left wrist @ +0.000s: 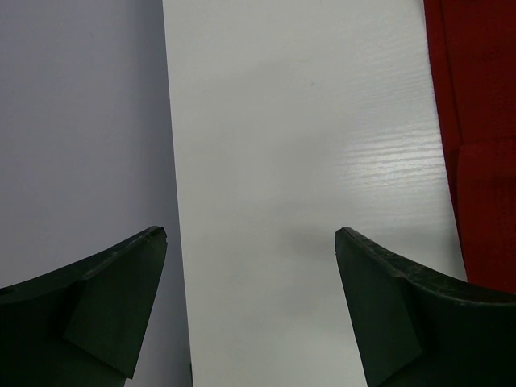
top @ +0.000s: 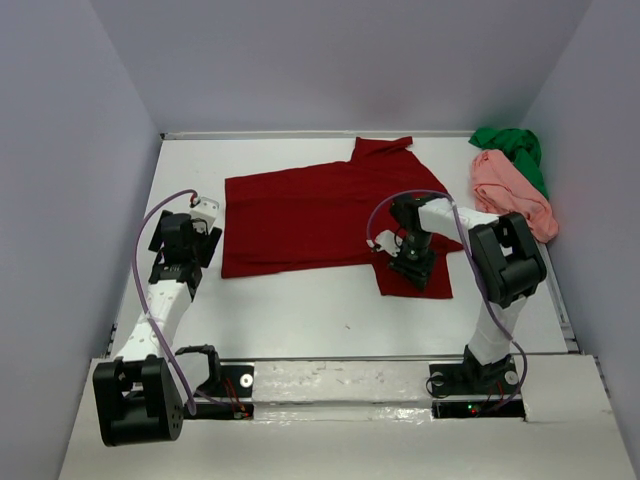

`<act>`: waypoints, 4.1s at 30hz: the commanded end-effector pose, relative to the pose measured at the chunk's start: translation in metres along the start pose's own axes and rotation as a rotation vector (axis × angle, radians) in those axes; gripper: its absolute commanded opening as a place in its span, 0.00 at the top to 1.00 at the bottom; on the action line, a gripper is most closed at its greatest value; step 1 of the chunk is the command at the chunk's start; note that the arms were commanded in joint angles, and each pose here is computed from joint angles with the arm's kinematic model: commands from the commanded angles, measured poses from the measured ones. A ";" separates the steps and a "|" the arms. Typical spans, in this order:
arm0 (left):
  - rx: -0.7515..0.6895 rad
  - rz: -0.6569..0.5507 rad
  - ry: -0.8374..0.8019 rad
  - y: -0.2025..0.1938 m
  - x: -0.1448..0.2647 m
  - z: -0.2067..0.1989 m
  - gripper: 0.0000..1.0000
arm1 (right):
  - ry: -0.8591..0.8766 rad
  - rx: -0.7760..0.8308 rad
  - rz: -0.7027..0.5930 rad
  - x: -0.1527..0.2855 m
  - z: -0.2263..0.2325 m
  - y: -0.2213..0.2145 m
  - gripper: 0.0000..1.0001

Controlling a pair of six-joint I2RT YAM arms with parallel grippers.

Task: Fold and stack the t-shirts
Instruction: Fold the flattened tshirt in 1/3 of the way

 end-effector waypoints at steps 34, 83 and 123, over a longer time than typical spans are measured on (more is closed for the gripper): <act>-0.001 -0.085 -0.052 0.013 0.012 0.000 0.01 | -0.293 0.090 -0.034 -0.038 -0.018 0.052 0.78; -0.021 -0.088 -0.072 0.008 0.018 -0.002 0.01 | -0.726 0.045 -0.021 0.098 -0.101 0.088 1.00; -0.031 -0.064 -0.103 0.009 0.014 -0.006 0.01 | -0.824 0.004 0.003 0.106 -0.183 0.109 1.00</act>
Point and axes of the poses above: each gripper's point midway between its finger pads, its own x axis back along the fingers, its own z axis along the line the jaws close on, y = z × x, the point moved 5 cm from there along x, back along the fingers, and after that the axes turned 12 degrees about x, right-handed, at the moved point
